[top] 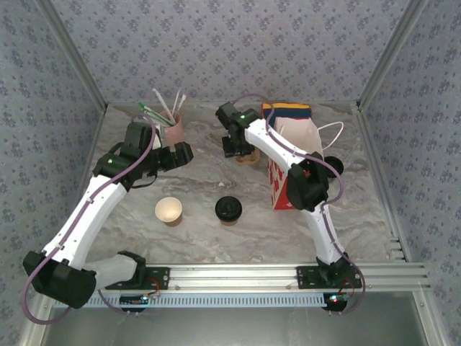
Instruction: Pack the takeout coffee
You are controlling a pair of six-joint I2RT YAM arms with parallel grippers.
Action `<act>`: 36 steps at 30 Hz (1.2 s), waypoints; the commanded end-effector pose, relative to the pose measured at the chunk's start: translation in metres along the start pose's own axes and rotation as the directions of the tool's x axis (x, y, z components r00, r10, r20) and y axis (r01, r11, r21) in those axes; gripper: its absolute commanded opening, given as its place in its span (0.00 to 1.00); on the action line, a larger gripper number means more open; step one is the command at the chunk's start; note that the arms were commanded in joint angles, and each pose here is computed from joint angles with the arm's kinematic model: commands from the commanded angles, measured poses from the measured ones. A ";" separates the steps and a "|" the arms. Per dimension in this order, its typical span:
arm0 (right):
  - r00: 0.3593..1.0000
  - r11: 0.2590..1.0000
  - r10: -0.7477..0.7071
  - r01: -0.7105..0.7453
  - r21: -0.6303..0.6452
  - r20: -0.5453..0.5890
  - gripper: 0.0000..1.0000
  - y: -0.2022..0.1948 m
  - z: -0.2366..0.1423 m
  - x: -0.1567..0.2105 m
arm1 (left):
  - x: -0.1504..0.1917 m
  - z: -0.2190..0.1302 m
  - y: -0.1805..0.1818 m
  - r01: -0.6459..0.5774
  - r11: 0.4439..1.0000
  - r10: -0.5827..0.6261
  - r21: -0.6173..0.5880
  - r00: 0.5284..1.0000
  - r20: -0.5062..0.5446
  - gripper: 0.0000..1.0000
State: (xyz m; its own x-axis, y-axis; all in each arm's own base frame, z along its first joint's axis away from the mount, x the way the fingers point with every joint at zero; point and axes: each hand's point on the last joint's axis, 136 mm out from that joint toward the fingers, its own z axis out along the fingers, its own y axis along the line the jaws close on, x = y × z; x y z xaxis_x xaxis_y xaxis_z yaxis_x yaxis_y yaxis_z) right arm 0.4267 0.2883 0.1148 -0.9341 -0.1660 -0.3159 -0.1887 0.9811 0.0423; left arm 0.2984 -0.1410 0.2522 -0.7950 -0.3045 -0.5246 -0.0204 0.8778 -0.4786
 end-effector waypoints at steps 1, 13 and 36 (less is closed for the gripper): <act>0.999 0.999 0.040 -0.040 0.020 -0.006 0.42 -0.021 0.008 -0.012 | 0.003 -0.006 -0.001 0.010 1.000 -0.010 0.017 1.000 -0.003 1.00; 0.992 0.991 0.109 -0.103 0.086 -0.058 0.39 -0.069 0.034 -0.011 | 0.004 0.006 -0.001 0.014 1.000 -0.014 0.014 1.000 -0.026 1.00; 0.987 0.991 0.116 -0.107 0.082 -0.115 0.35 -0.079 0.061 0.002 | 0.006 0.006 -0.001 0.012 1.000 -0.011 0.014 0.999 -0.034 1.00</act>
State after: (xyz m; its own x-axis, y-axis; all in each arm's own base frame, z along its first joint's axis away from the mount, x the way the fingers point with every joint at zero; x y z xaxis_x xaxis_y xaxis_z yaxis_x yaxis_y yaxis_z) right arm 0.4594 0.2137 0.0620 -0.9751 -0.0421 -0.2178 -0.0391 0.9991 -0.0179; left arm 0.2988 -0.1448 0.2397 -0.8180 -0.2954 -0.4935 -0.0277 0.8773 -0.4791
